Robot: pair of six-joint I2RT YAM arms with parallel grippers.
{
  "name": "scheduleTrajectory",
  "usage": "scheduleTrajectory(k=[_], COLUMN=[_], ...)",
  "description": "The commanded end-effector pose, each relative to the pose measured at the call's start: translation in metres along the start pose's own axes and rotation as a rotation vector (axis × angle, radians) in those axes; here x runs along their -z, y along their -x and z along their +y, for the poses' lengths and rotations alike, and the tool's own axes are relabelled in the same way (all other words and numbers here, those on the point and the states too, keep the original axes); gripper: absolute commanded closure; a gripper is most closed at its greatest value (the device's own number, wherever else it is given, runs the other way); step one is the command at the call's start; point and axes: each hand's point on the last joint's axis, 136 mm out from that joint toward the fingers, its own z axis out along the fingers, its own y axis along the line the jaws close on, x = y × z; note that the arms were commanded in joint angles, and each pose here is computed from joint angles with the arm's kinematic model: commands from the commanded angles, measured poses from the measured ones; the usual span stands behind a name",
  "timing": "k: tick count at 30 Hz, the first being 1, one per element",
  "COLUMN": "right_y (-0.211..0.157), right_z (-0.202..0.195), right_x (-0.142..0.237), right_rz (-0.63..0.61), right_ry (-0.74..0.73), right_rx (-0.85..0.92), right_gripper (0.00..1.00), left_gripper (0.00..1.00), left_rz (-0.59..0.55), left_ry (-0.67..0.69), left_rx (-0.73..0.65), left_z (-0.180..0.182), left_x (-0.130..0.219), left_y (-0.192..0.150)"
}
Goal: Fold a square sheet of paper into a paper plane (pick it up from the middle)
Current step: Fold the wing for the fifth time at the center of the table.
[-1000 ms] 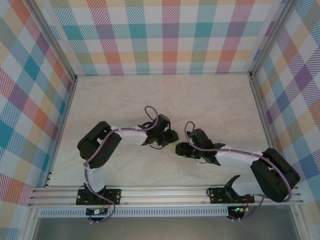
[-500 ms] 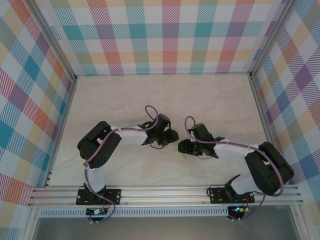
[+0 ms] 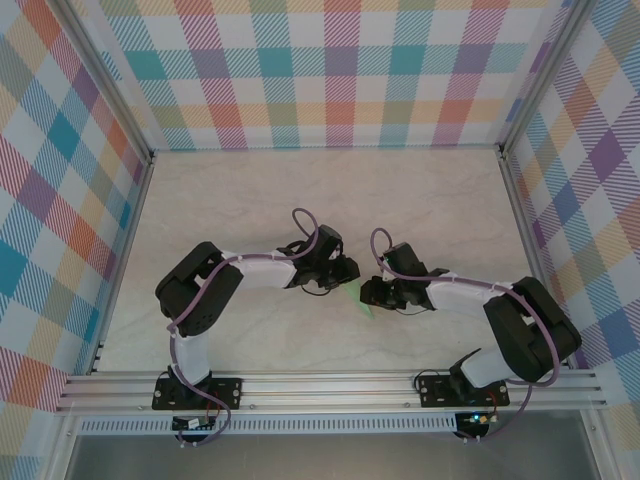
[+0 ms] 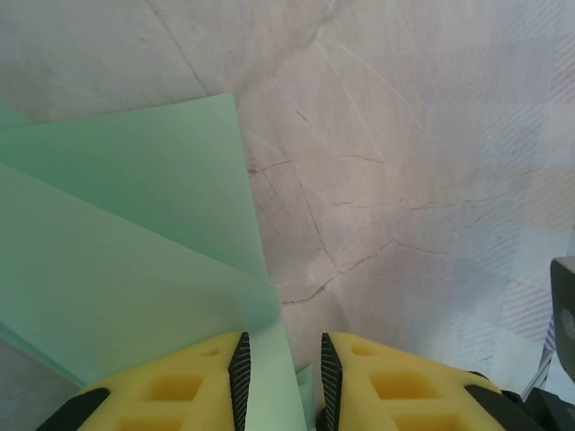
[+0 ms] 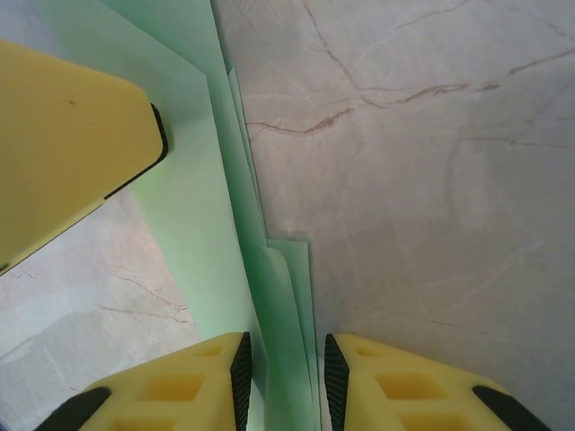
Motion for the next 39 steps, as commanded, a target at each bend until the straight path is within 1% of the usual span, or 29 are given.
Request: scheduleTrajectory(k=[1,7,8,12,13,15,17,23,29,39], right_y=[-0.008,-0.011,-0.01,-0.005,-0.004,-0.005,-0.01,-0.02,-0.021,-0.027], right_z=[0.002,0.003,0.005,0.012,0.014,0.016,0.017,0.013,0.021,0.013], right_x=[-0.007,-0.006,-0.003,0.012,0.017,0.024,0.028,0.028,0.027,0.019], right_rz=[0.055,0.081,0.075,0.034,0.025,0.02,0.045,0.096,0.116,0.151], right_ry=[0.011,0.007,0.011,0.017,0.013,0.014,0.018,0.004,0.039,0.016], right_rx=[0.02,0.032,0.033,0.044,0.048,0.057,0.063,0.059,0.075,0.07], right_gripper=[0.72,0.72,0.7,0.68,0.65,0.63,0.63,0.67,0.76,0.79], left_gripper=[0.71,0.71,0.71,0.71,0.71,0.71,0.71,0.71,0.71,0.72], left_rz=[0.016,0.03,0.032,0.036,0.039,0.043,0.042,0.049,0.05,0.052], left_ry=[-0.003,0.012,0.016,0.022,0.022,0.022,0.021,0.018,0.019,0.013], left_rx=[-0.011,-0.007,-0.005,-0.007,-0.01,-0.014,-0.015,-0.016,-0.02,-0.019], left_z=[0.0,0.005,0.006,0.009,0.009,0.008,0.007,0.006,0.005,0.003], left_x=[-0.006,-0.011,-0.011,-0.013,-0.013,-0.013,-0.013,-0.014,-0.014,-0.012], left_y=[0.002,0.0,0.0,-0.002,-0.002,-0.002,-0.002,-0.003,-0.002,-0.002])
